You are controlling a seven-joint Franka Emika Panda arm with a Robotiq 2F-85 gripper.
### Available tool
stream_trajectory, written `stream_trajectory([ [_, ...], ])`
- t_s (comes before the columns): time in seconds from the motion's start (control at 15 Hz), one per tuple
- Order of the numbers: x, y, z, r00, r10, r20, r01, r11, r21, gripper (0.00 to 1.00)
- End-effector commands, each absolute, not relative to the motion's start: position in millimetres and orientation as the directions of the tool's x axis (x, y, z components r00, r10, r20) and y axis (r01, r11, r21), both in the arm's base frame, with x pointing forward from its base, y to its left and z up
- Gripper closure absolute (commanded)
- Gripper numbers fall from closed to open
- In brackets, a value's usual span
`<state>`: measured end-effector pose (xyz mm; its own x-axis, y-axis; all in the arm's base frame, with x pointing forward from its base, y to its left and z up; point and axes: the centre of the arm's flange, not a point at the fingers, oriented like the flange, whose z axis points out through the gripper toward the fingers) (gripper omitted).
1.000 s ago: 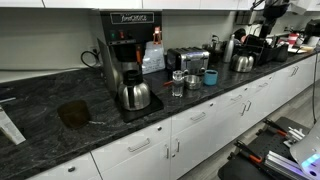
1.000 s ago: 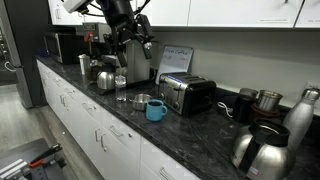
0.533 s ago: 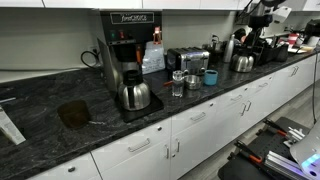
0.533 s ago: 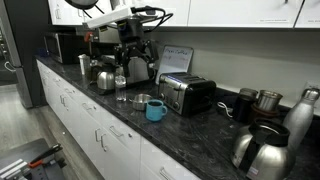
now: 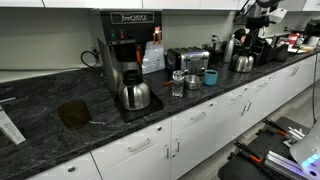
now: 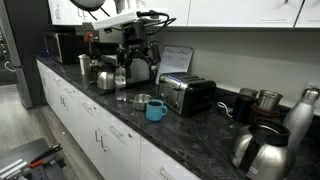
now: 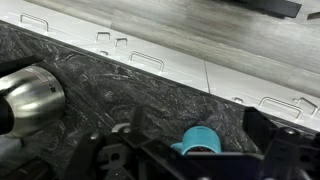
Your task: Move the blue cup slightly to the left
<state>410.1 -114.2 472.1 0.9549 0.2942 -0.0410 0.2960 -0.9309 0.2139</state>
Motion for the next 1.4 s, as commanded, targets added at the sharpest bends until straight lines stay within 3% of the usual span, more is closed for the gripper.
stream_trajectory([
  [0.0,410.1,-114.2,472.1,0.955,0.294,-0.041,0.296,-0.931,0.214,0.0],
  [0.27,445.0,-118.0,464.7,0.977,0.211,0.044,0.198,-0.959,0.202,0.0],
  [0.73,517.0,-131.5,436.8,0.975,-0.145,0.167,-0.158,-0.985,0.068,0.0],
  [0.8,499.1,-124.9,435.2,0.987,-0.064,0.15,-0.08,-0.992,0.102,0.0],
  [1.33,510.7,-129.7,433.9,0.979,-0.126,0.158,-0.14,-0.987,0.082,0.0],
])
